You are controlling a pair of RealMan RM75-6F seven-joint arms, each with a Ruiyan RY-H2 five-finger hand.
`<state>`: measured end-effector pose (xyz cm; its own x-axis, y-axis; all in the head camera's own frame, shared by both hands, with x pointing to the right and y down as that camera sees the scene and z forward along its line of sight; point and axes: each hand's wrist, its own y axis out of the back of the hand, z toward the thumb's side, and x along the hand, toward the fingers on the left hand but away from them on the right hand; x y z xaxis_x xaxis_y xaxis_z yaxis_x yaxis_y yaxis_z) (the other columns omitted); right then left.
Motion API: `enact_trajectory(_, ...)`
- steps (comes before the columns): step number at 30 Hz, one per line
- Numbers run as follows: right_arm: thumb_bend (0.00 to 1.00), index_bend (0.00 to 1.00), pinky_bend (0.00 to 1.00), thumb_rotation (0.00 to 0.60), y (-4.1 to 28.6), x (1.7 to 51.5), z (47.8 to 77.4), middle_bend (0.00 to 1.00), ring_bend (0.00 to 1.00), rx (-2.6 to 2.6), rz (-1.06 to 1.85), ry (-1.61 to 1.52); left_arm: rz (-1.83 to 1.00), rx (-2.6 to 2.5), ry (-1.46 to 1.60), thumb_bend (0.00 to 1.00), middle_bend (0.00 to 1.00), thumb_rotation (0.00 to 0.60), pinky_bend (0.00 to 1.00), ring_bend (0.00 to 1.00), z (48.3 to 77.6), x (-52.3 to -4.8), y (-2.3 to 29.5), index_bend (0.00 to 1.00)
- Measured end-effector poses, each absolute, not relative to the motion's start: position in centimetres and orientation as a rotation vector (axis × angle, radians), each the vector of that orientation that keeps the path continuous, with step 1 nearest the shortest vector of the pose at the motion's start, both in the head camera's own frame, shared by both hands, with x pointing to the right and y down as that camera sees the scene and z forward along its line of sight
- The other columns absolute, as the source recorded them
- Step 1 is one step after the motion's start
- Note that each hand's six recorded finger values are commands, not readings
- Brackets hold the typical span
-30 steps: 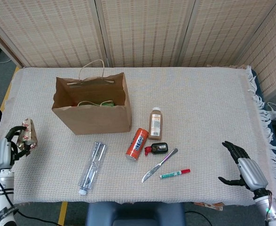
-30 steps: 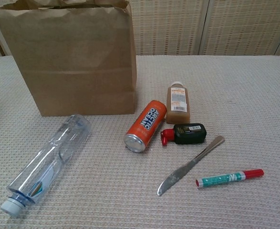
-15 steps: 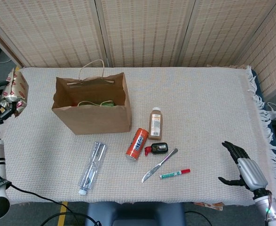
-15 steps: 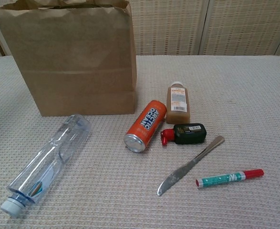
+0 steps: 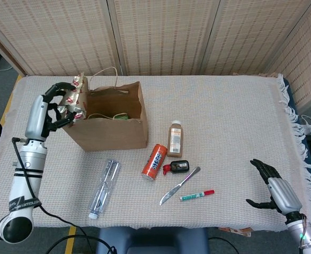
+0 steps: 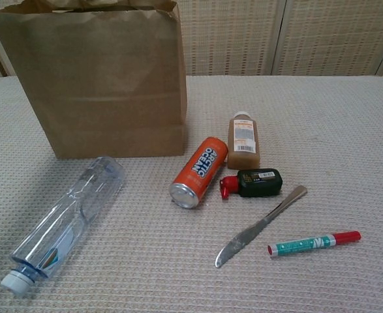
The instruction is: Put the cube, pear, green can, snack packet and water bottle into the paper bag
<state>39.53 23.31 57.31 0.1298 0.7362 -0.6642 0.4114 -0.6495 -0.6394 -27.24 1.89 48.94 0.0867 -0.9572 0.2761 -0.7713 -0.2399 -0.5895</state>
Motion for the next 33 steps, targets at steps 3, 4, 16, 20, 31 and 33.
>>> enact_trajectory(3, 0.05, 0.0, 0.0, 0.6, 23.2, 39.5, 57.3, 0.0, 0.0, -2.111, 1.524, -1.12, -0.975, -2.061, 1.648, 0.76, 0.7, 0.6, 0.77, 0.66, 50.4, -25.9, 1.1, 0.72)
enact_trajectory(4, 0.04, 0.0, 0.0, 0.6, 23.2, 39.5, 57.3, 0.0, 0.0, -2.111, 1.524, -1.121, -1.007, -2.055, 1.619, 0.75, 0.69, 0.6, 0.76, 0.65, 51.1, -25.5, 0.9, 0.71)
enact_trajectory(16, 0.04, 0.0, 0.0, 0.6, 23.3, 39.8, 57.2, 0.0, 0.0, -2.112, 1.531, -1.124, -1.246, -2.037, 1.379, 0.37, 0.0, 0.6, 0.22, 0.0, 55.4, -23.1, 1.4, 0.06)
enact_trajectory(20, 0.04, 0.0, 0.0, 0.6, 23.3, 39.8, 57.1, 0.0, 0.0, -2.111, 1.533, -1.124, -1.22, -2.053, 1.411, 0.35, 0.0, 0.6, 0.21, 0.0, 55.2, -23.0, 1.3, 0.05)
enact_trajectory(31, 0.04, 0.0, 0.0, 0.6, 23.4, 40.1, 57.0, 0.0, 0.0, -2.1, 1.536, -1.126, -1.053, -2.024, 1.594, 0.55, 0.42, 0.6, 0.51, 0.38, 52.8, -25.2, 1.6, 0.47)
enact_trajectory(33, 0.04, 0.0, 0.0, 0.6, 23.4, 40.0, 56.9, 0.0, 0.0, -2.102, 1.53, -1.124, -1.033, -2.004, 1.621, 0.56, 0.52, 0.6, 0.59, 0.49, 52.4, -26.4, 2.2, 0.54)
